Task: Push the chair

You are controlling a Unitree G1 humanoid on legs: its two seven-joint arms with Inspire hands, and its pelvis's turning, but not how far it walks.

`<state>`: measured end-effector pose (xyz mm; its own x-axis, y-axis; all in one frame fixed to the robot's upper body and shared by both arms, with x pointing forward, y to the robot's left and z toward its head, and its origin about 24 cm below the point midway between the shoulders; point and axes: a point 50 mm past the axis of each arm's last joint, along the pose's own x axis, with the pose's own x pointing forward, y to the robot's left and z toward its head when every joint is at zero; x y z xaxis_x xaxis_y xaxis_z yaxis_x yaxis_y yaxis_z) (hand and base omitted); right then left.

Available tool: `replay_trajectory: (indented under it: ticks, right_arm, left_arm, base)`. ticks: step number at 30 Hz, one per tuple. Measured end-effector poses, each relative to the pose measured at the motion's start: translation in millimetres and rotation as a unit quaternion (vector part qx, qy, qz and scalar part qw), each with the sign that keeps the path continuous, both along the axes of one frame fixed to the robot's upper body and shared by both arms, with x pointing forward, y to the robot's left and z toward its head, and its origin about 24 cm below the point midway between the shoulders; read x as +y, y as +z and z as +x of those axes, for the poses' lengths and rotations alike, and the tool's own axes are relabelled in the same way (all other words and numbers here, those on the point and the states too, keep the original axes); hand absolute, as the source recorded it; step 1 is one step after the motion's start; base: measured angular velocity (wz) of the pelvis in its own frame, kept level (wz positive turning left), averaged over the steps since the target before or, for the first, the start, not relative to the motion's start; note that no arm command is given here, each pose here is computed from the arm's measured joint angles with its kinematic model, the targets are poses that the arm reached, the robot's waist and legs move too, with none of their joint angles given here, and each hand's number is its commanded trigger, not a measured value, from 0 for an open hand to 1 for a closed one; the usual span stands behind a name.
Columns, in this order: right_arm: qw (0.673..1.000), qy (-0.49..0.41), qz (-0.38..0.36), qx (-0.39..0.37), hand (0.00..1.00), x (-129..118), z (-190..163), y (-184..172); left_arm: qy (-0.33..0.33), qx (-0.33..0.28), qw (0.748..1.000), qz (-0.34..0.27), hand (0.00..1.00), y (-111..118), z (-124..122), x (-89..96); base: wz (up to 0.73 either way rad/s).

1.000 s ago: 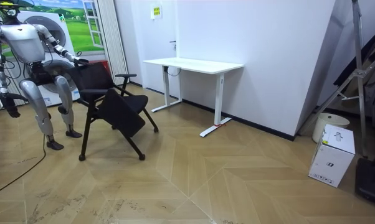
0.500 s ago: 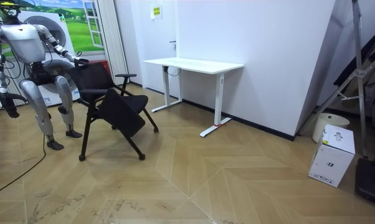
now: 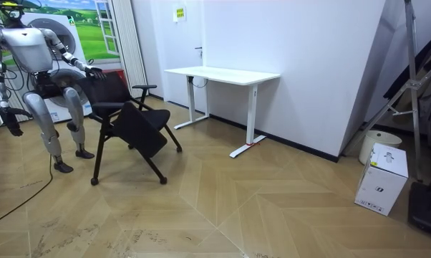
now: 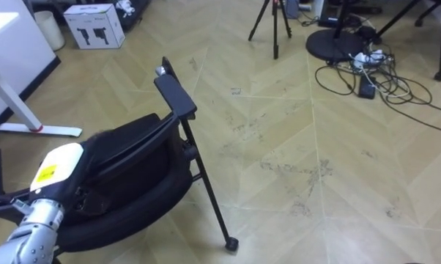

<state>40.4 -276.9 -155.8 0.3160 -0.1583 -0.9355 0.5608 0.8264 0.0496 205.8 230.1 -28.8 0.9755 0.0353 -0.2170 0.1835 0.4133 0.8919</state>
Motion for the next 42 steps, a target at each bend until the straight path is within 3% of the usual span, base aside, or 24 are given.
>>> replay_trajectory:
  ticks: [20, 25, 28, 34, 36, 40, 42]
  right_arm:
    - [1.0, 0.004, -0.018, 0.004, 0.0, 0, 3, 0]
    - [0.998, 0.035, -0.034, -0.029, 0.0, -2, 21, 5]
    - [0.991, 0.105, -0.07, -0.04, 0.0, -4, 37, 11]
    - [0.937, 0.261, -0.207, -0.107, 0.0, -13, 96, 45]
    - [0.885, 0.336, -0.288, -0.141, 0.0, -14, 128, 71]
    - [0.797, 0.401, -0.404, -0.203, 0.0, -10, 166, 116]
    - [0.737, 0.442, -0.46, -0.224, 0.0, -2, 184, 137]
  left_arm:
    - [0.011, -0.021, 1.0, -0.001, 1.0, 5, 2, -0.6]
    - [0.009, -0.032, 0.999, 0.0, 1.0, 10, 0, -1.4]
    - [0.005, -0.04, 0.999, 0.001, 1.0, 14, 0, -2.0]
    - [-0.004, -0.041, 0.999, -0.001, 1.0, 17, 3, -4.3]
    - [-0.008, -0.042, 0.999, -0.001, 1.0, 19, 5, -5.3]
    - [-0.013, -0.043, 0.999, 0.0, 1.0, 22, 8, -6.2]
    - [-0.023, -0.045, 0.999, 0.004, 1.0, 25, 12, -7.3]
  base:
    - [0.01]
    - [0.02]
    - [0.01]
    - [0.0]
    - [0.0]
    - [0.0]
    - [0.0]
